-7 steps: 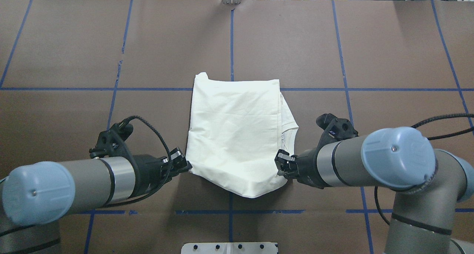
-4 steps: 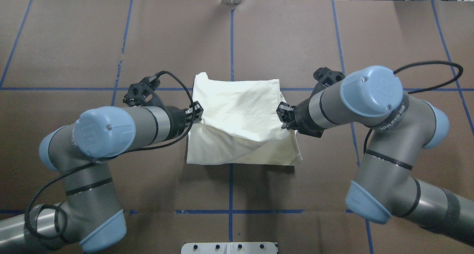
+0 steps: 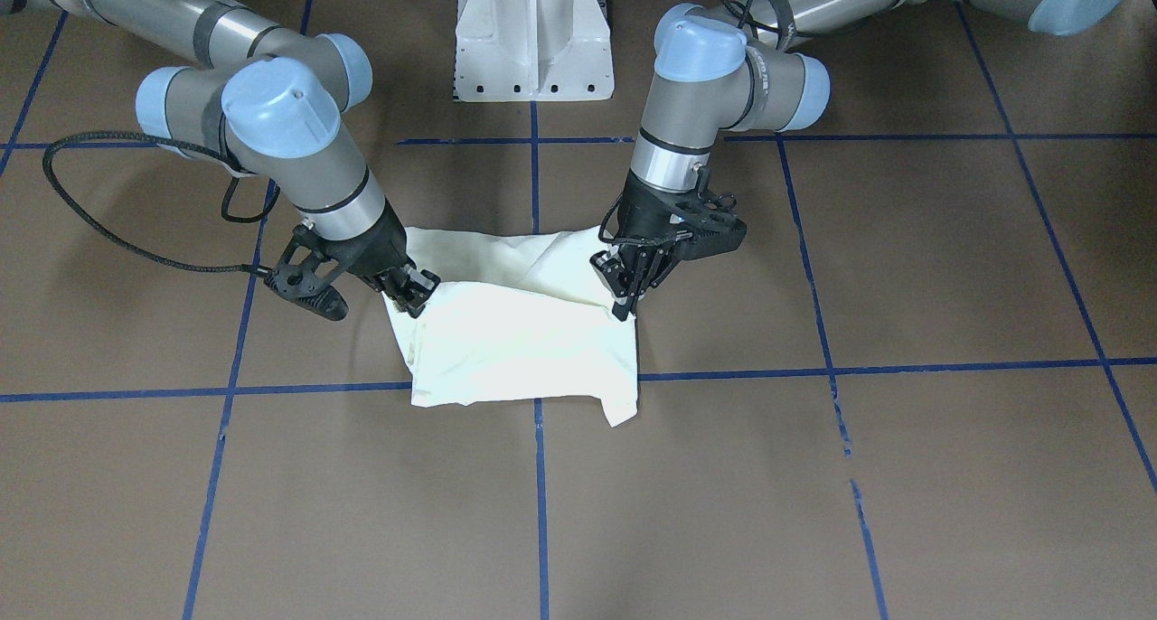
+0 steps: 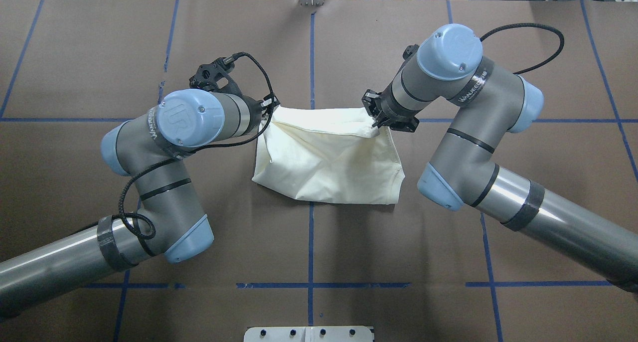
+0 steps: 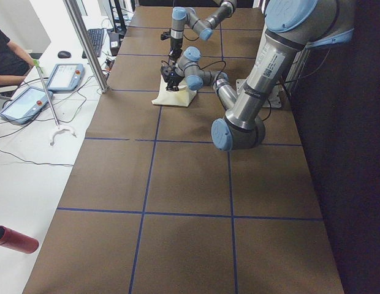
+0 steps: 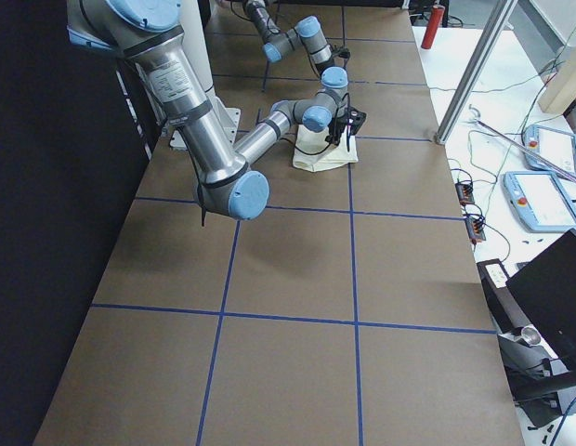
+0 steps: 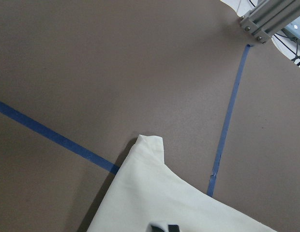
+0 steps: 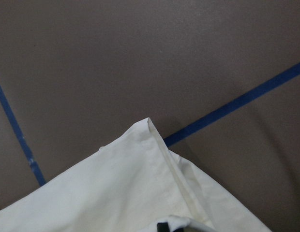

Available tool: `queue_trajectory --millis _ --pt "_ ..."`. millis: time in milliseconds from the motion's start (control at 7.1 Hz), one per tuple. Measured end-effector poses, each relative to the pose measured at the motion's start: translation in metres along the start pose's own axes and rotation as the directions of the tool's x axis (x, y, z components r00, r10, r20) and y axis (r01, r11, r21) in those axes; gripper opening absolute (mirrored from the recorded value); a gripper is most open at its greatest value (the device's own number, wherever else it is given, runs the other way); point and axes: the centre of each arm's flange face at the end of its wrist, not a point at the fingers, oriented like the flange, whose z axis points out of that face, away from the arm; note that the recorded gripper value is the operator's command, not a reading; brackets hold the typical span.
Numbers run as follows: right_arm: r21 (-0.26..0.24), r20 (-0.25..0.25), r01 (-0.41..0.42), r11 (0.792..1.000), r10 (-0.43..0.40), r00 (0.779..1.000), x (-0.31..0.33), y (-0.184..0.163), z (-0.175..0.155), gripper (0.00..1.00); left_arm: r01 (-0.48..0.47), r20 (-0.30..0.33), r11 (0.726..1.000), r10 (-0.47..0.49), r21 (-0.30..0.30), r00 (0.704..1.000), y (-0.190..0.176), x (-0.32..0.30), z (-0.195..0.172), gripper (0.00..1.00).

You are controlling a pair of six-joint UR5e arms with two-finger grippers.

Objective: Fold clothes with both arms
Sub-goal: 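Fold the near half over toward the far edge with both grippers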

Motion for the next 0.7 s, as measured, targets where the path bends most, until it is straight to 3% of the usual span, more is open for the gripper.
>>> queue_trajectory --millis 141,282,563,704 --pt "0.001 0.0 0.001 1.0 -0.001 1.0 0.002 -0.007 0.011 0.0 -0.002 -0.008 1.0 0.002 0.002 1.0 -0.001 0.001 0.011 0.21" --pt "0.001 -0.005 0.002 1.0 -0.002 1.0 0.005 -0.01 0.018 0.0 -0.023 -0.033 1.0 0.023 0.007 0.999 -0.01 0.005 0.015 0.31" --pt "0.001 -0.016 0.003 1.0 -0.003 1.0 0.008 -0.013 0.025 0.0 -0.14 -0.165 0.989 0.13 -0.053 0.978 -0.037 -0.01 -0.003 0.0" --pt "0.001 -0.019 0.003 1.0 -0.003 1.0 0.008 -0.014 0.027 0.0 -0.178 -0.209 0.98 0.155 -0.094 0.966 -0.042 -0.038 -0.009 0.0"
